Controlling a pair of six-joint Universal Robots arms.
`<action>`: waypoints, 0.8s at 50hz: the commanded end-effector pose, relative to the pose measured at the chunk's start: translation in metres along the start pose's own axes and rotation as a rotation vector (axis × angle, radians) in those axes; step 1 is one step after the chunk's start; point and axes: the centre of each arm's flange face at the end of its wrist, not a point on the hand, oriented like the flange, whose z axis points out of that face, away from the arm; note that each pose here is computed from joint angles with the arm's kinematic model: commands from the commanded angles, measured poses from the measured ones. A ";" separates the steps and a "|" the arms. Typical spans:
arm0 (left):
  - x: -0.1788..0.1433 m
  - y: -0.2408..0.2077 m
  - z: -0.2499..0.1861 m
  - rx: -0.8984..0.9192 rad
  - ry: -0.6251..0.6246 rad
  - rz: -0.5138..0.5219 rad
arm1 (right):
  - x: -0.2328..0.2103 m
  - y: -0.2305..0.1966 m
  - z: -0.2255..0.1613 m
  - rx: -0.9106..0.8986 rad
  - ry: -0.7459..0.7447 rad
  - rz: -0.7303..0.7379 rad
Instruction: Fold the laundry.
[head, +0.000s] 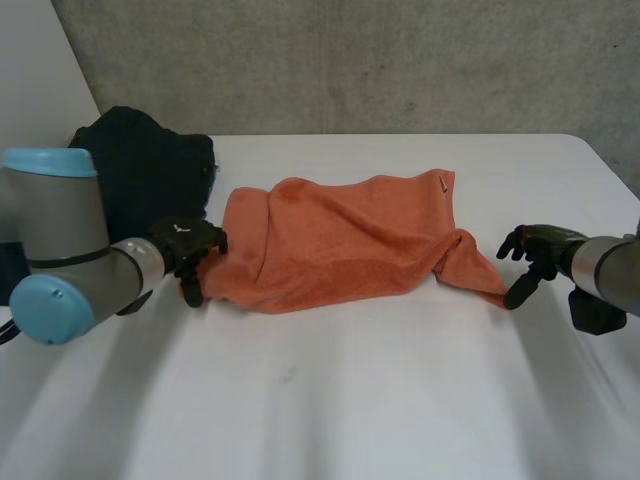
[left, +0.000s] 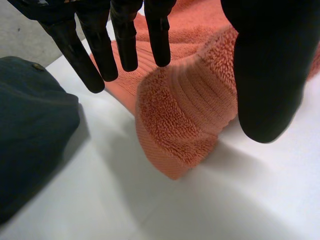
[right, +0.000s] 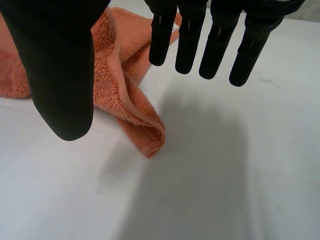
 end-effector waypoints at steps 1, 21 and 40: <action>0.015 0.000 0.015 -0.014 0.020 0.070 | -0.011 0.010 0.020 0.054 -0.023 -0.025; -0.027 -0.041 -0.072 -0.028 -0.179 0.089 | 0.019 -0.046 -0.038 0.143 0.046 -0.365; -0.018 -0.092 -0.100 0.199 -0.189 0.058 | -0.001 -0.098 -0.085 0.355 0.062 -0.540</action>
